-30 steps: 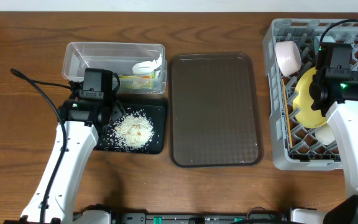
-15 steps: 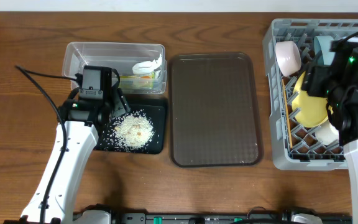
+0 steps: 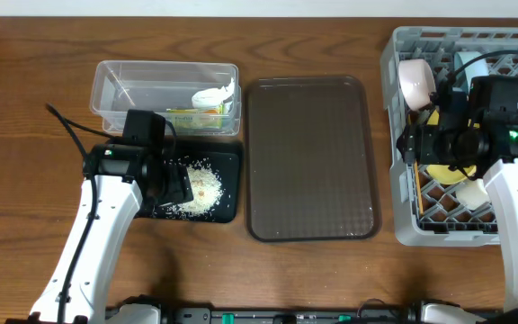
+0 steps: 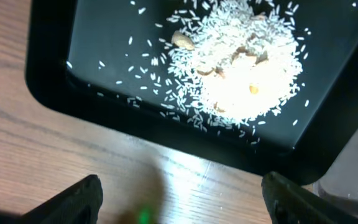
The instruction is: Sort waste into correct bins and load items into the dishwasher rack
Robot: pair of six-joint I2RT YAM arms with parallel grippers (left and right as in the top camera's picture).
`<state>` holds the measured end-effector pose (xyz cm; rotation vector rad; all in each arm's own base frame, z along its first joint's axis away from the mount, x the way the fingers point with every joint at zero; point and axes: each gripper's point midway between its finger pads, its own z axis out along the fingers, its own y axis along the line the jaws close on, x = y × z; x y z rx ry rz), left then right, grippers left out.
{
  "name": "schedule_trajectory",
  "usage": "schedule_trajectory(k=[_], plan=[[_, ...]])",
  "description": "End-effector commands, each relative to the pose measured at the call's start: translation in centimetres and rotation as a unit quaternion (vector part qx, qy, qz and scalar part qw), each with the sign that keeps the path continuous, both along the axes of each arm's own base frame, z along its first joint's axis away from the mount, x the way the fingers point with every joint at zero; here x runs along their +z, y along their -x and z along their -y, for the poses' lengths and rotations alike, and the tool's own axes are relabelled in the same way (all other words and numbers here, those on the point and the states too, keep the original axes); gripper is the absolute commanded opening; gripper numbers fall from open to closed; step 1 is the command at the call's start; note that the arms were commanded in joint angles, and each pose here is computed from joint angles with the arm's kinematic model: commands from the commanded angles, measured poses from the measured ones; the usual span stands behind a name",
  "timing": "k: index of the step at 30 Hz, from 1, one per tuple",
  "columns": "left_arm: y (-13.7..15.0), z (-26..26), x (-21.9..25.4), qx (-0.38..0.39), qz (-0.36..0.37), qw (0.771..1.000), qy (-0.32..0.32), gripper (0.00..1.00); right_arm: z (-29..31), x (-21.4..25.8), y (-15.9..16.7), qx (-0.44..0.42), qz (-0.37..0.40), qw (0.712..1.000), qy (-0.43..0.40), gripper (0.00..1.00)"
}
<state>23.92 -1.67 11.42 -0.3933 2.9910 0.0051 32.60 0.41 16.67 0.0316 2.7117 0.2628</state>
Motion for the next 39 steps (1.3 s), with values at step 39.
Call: schedule_trajectory(k=[39], plan=[[3.4, 0.2, 12.6, -0.057, 0.419, 0.906, -0.004, 0.94, 0.8, -2.4, 14.7, -0.065, 0.138, 0.987, 0.055, 0.99]])
